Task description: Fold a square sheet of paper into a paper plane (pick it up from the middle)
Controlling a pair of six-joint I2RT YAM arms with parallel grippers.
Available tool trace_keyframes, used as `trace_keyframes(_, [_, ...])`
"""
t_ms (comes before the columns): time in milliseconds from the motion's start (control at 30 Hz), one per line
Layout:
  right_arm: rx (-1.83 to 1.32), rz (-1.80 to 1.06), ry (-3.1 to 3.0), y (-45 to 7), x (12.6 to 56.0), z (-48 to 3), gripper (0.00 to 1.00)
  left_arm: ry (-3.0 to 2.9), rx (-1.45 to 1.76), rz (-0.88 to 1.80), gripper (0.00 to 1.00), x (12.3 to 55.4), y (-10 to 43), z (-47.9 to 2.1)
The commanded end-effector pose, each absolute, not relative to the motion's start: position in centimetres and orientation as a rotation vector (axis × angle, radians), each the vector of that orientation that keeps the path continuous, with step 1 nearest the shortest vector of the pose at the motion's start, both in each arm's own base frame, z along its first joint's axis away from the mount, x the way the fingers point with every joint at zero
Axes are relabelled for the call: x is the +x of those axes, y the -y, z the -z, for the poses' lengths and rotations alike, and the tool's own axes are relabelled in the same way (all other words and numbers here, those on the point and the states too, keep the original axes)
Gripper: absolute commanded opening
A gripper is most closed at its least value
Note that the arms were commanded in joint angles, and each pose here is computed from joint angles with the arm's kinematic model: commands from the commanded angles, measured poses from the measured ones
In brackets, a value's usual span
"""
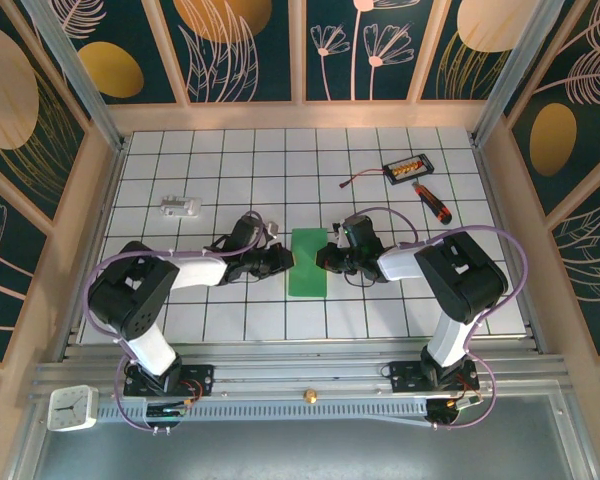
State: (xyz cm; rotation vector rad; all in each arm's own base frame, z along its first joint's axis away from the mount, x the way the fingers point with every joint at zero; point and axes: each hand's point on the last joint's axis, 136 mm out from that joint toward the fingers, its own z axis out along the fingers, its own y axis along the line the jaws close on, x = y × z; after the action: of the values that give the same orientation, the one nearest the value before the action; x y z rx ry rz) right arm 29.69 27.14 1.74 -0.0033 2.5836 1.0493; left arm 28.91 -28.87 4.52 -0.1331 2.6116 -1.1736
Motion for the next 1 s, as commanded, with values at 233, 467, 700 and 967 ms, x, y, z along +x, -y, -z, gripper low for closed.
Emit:
trace_keyframes(233, [0.115, -0.787, -2.794, -22.7, 27.0, 3.4, 0.00, -2.673, -0.105, 1.200, 0.10, 28.1, 30.1, -3.0])
trace_keyframes(467, [0.117, -0.790, -2.795, -22.7, 26.9, 3.5, 0.00, -2.770, -0.136, 1.063, 0.04, 27.1, 28.3, -0.2])
trace_keyframes(700, [0.107, -0.810, -2.778, -23.0, 27.2, 2.8, 0.00, -2.842, -0.101, 0.975, 0.00, 26.2, 27.3, 1.5])
trace_keyframes(967, [0.000, -1.011, -2.581, -25.8, 29.4, -4.1, 0.04, -2.923, 0.139, 0.888, 0.00, 25.3, 26.8, 2.6])
